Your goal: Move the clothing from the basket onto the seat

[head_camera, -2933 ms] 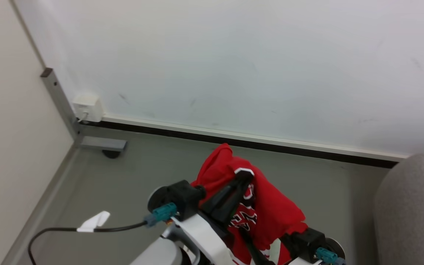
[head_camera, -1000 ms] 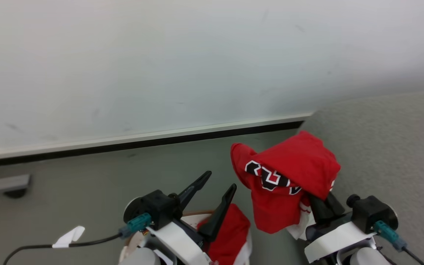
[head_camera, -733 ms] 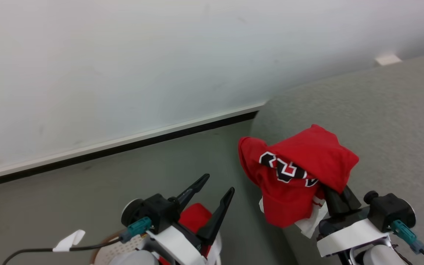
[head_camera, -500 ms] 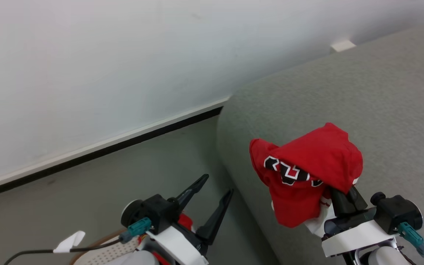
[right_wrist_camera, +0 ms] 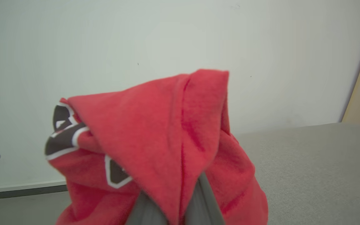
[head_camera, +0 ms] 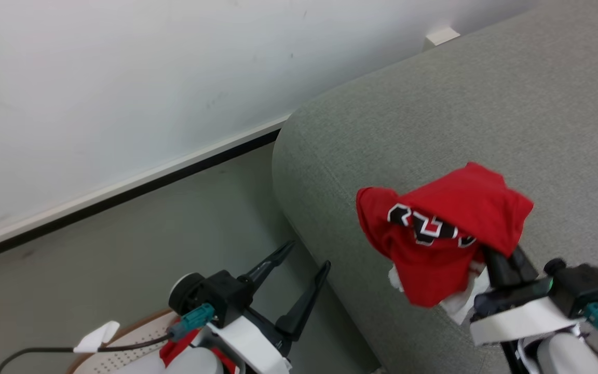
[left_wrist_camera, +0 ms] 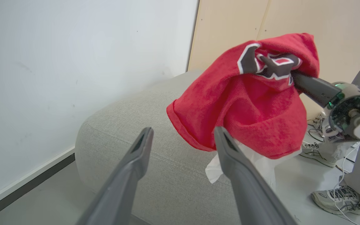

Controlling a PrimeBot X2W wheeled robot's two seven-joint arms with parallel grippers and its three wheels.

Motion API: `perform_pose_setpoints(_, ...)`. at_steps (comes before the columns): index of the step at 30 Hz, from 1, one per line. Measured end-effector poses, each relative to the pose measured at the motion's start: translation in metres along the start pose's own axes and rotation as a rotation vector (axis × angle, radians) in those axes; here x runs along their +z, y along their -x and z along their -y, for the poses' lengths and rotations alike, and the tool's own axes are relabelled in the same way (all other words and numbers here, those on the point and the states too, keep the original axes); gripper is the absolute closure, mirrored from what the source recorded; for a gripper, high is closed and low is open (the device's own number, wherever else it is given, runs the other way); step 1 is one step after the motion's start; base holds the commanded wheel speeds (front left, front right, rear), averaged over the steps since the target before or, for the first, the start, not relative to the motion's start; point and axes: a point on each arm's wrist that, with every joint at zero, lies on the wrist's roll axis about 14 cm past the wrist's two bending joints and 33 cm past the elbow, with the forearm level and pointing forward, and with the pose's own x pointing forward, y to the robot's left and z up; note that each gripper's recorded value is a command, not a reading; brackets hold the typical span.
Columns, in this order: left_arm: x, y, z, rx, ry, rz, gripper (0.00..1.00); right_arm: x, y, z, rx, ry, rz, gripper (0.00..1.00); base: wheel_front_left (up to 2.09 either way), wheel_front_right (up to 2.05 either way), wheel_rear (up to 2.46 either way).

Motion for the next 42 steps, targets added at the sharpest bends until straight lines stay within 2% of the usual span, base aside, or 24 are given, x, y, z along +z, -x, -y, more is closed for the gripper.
perform_pose_setpoints(6, -0.003, 0.005, -0.017, 0.008, -0.024, 0.001, 0.00, 0.011, -0.038, 0.004, 0.051, 0.098, 0.020, 1.00, 0.00, 0.00, 0.00)
perform_pose_setpoints(10, -0.005, 0.012, -0.039, 0.032, -0.028, 0.003, 0.00, 0.012, -0.080, 0.009, 0.096, 0.204, -0.009, 1.00, 0.00, 0.00, 0.00)
perform_pose_setpoints(14, -0.013, 0.024, -0.069, 0.067, -0.038, -0.017, 0.00, 0.004, -0.125, 0.014, 0.106, 0.262, -0.054, 1.00, 0.00, 0.00, 0.00)
perform_pose_setpoints(20, -0.034, 0.042, -0.106, 0.124, -0.005, -0.038, 0.00, -0.027, -0.183, 0.041, 0.057, 0.354, -0.162, 1.00, 0.00, 0.00, 0.00)
perform_pose_setpoints(24, -0.052, 0.060, -0.133, 0.186, 0.013, -0.063, 0.00, -0.044, -0.215, 0.071, -0.020, 0.439, -0.209, 1.00, 0.00, 0.00, 0.00)
perform_pose_setpoints(29, -0.082, 0.090, -0.164, 0.258, 0.026, -0.130, 0.00, -0.116, -0.224, 0.076, -0.018, 0.569, -0.421, 1.00, 0.00, 0.00, 0.00)
perform_pose_setpoints(34, -0.096, 0.111, -0.184, 0.336, 0.047, -0.152, 0.00, -0.189, -0.205, 0.080, -0.040, 0.595, -0.702, 1.00, 0.00, 0.00, 0.00)
perform_pose_setpoints(36, -0.097, 0.116, -0.189, 0.357, 0.048, -0.155, 0.00, -0.201, -0.198, 0.080, -0.048, 0.590, -0.762, 1.00, 0.00, 0.00, 0.00)
perform_pose_setpoints(37, -0.096, 0.116, -0.190, 0.363, 0.047, -0.151, 0.00, -0.202, -0.196, 0.080, -0.052, 0.589, -0.778, 0.94, 0.00, 0.00, 0.00)
perform_pose_setpoints(38, -0.092, 0.116, -0.191, 0.368, 0.046, -0.142, 0.00, -0.201, -0.196, 0.080, -0.054, 0.588, -0.781, 0.82, 0.00, 0.00, 0.00)
perform_pose_setpoints(39, -0.090, 0.115, -0.191, 0.369, 0.041, -0.138, 0.00, -0.198, -0.195, 0.080, -0.055, 0.588, -0.781, 0.47, 0.00, 0.00, 0.00)
perform_pose_setpoints(40, -0.087, 0.115, -0.191, 0.373, 0.039, -0.135, 0.00, -0.196, -0.195, 0.080, -0.055, 0.589, -0.780, 0.00, 0.00, 0.00, 0.00)
perform_pose_setpoints(42, -0.083, 0.115, -0.191, 0.377, 0.030, -0.133, 0.00, -0.190, -0.194, 0.076, -0.046, 0.590, -0.771, 0.00, 0.00, 0.00, 0.00)
